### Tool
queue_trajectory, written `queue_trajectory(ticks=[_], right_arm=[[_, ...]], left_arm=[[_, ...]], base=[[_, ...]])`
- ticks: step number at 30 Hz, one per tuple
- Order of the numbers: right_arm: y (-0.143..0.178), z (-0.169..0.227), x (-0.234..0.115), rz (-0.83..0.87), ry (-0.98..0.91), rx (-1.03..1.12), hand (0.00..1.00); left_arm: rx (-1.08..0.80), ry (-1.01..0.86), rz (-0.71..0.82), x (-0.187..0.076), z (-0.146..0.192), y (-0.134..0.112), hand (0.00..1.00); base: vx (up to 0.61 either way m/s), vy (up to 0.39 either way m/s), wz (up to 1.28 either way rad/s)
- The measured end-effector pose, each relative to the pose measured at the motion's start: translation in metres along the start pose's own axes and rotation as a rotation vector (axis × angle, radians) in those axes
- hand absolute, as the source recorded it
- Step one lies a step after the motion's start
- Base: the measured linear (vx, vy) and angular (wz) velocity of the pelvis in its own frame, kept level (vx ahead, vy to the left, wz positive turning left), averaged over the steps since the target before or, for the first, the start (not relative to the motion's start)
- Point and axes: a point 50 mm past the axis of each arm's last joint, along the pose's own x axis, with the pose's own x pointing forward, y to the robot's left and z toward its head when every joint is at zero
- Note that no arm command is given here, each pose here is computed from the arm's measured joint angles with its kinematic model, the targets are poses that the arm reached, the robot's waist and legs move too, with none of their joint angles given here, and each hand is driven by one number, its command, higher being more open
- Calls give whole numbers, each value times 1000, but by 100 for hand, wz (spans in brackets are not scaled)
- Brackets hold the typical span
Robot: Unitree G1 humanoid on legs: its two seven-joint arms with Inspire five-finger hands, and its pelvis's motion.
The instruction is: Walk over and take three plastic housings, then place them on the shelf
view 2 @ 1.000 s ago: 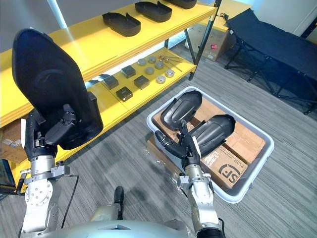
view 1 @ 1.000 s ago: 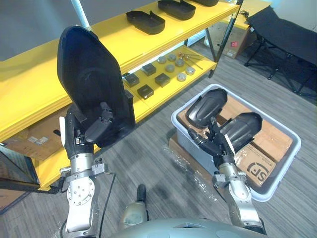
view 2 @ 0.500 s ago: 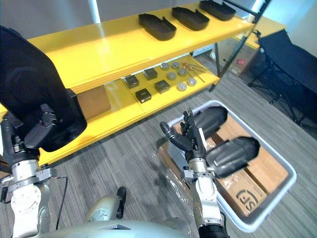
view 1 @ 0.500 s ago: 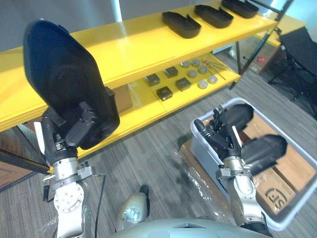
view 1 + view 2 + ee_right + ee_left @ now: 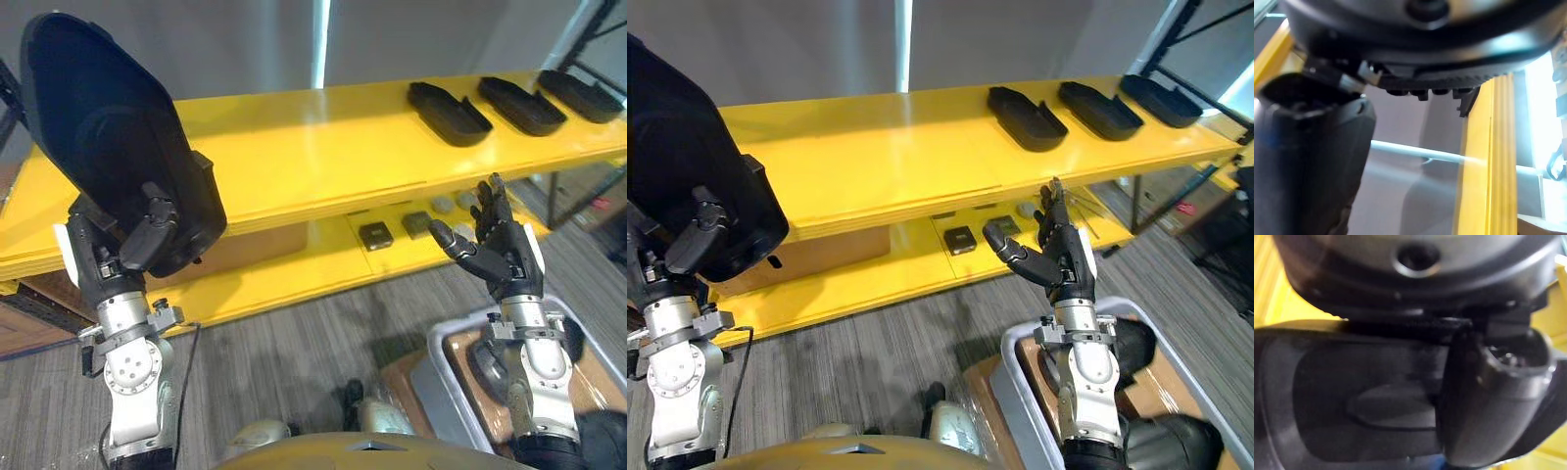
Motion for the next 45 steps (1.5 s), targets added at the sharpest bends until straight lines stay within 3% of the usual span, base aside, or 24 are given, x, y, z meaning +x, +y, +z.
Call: queue_trajectory(ticks=[8, 12, 17, 21, 26, 29, 31, 35, 40, 45], right_arm=[[-8, 17, 6, -26, -65, -31, 100], [-16, 21, -2, -129, -107, -16, 100], [-41, 28, -8, -275, -132, -45, 100], [-15, 18, -9, -274, -111, 42, 100], [1, 28, -17, -236, -129, 18, 100], [5, 18, -25, -236, -57, 45, 100], [10, 9, -33, -209, 21, 64, 100], [14, -3, -53, -213, 108, 122, 100], [29, -9, -59, -176, 147, 171, 100], [65, -14, -61, -84, 190, 274, 100]], left_arm=[[-55, 33, -56, -6, -5, -16, 0], [-67, 23, -101, -5, -4, -21, 0], [-144, 3, -295, -3, 0, -49, 0], [-213, 14, -504, 1, 5, -62, 0], [-370, 139, -718, 2, 5, -103, 0], [-444, 224, -800, 8, 3, -141, 0], [-444, 298, -779, 18, -5, -164, 0], [-391, 344, -638, 45, -12, -182, 0], [-395, 351, -420, 85, -4, -191, 0], [-384, 372, -201, 111, 2, -191, 0]], base=[[204, -23, 6], [108, 87, 1], [119, 336, -6], [43, 342, -27], [23, 56, -23], [27, -51, -51], [23, -51, -77], [32, -29, -67], [1, -37, -35], [-38, -37, -6]])
